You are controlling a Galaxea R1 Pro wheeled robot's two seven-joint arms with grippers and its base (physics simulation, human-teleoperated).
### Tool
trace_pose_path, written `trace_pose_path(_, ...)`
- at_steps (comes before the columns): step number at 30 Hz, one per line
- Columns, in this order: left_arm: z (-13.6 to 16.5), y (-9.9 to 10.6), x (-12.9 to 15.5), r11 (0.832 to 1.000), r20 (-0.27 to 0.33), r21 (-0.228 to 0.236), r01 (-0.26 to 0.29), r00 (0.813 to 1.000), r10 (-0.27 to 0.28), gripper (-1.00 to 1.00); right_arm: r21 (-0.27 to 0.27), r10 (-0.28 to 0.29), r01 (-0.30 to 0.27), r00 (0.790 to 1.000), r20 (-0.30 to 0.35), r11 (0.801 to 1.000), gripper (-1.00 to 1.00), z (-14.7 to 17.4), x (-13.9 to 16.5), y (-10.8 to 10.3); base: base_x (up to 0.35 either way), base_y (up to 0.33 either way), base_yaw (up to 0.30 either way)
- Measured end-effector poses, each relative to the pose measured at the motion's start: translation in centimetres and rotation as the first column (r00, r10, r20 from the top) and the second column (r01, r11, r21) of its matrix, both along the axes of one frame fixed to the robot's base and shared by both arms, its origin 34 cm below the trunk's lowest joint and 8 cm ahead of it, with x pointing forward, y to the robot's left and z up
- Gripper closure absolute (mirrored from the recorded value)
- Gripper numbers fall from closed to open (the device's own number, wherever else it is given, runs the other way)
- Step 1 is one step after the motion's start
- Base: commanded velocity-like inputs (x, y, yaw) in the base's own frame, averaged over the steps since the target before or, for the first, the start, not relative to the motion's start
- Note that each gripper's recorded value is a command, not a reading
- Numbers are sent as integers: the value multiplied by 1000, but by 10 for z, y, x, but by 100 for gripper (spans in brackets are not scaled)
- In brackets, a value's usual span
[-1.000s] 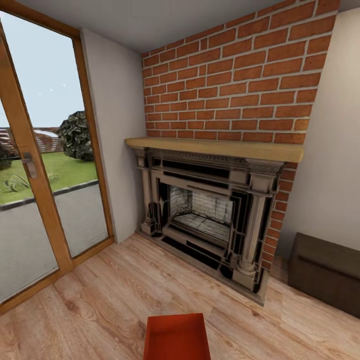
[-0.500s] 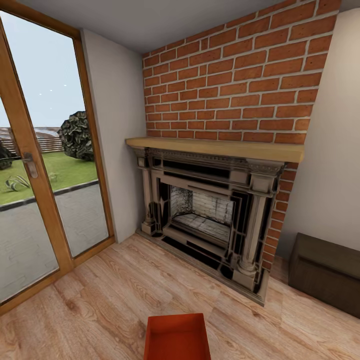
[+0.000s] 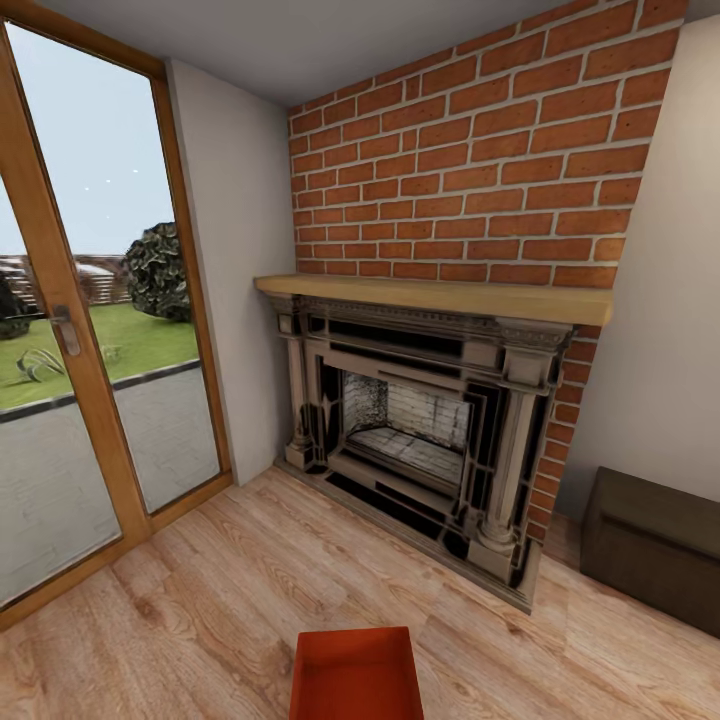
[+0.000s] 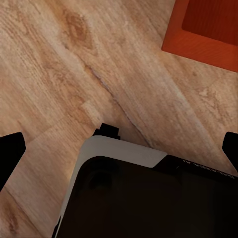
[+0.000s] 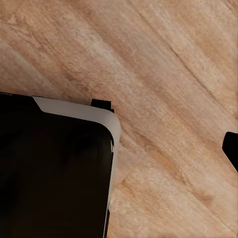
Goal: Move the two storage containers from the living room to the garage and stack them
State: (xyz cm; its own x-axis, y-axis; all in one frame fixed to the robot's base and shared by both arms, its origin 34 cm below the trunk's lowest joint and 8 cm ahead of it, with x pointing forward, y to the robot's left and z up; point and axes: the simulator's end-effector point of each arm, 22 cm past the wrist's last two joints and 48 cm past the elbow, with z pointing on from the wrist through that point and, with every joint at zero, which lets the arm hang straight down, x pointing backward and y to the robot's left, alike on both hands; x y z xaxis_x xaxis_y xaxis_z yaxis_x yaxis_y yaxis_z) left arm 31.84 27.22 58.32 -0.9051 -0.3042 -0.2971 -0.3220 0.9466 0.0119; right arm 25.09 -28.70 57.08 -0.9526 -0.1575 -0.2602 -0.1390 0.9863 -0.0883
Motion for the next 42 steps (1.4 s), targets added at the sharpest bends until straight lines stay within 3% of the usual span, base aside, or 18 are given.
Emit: trace_pose_path(42, 0, -1, -1, 1000, -3, -1, 0, 1000, 0, -100, -1, -2, 2, 1000, -2, 1000, -100, 0, -1, -1, 16, 0, -19)
